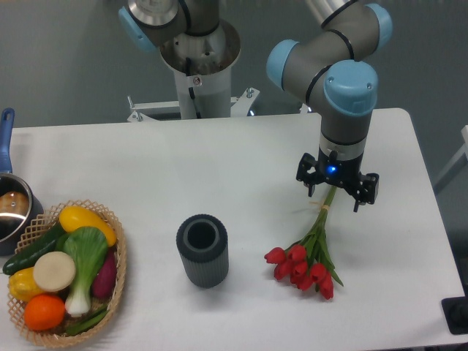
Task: Pick up the flowers from the table
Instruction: 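Lower the open gripper down over the green tulip stems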
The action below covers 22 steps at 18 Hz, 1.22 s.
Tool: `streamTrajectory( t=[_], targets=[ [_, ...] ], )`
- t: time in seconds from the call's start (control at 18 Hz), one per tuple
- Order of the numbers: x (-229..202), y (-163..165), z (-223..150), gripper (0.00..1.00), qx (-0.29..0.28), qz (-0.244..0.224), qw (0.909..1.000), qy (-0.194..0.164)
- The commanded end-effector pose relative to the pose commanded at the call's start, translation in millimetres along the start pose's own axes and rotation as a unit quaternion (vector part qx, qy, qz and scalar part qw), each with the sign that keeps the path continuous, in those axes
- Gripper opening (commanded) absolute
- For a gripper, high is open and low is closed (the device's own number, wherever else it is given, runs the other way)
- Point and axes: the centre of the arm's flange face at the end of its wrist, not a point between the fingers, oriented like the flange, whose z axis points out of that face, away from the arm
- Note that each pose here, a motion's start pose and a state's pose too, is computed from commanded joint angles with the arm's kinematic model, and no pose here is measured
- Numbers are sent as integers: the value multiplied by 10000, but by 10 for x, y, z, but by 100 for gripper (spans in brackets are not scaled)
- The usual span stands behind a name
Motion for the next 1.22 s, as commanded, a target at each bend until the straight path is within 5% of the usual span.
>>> streamTrajectory(
  t=[0.5, 0.83, 1.22],
  targets=[
    [138, 58, 256, 100, 146, -7, 9995, -295],
    [238, -58, 861, 100, -5, 124, 9998, 145],
    [56, -195, 1162, 100, -32, 152, 9996, 219]
  ],
)
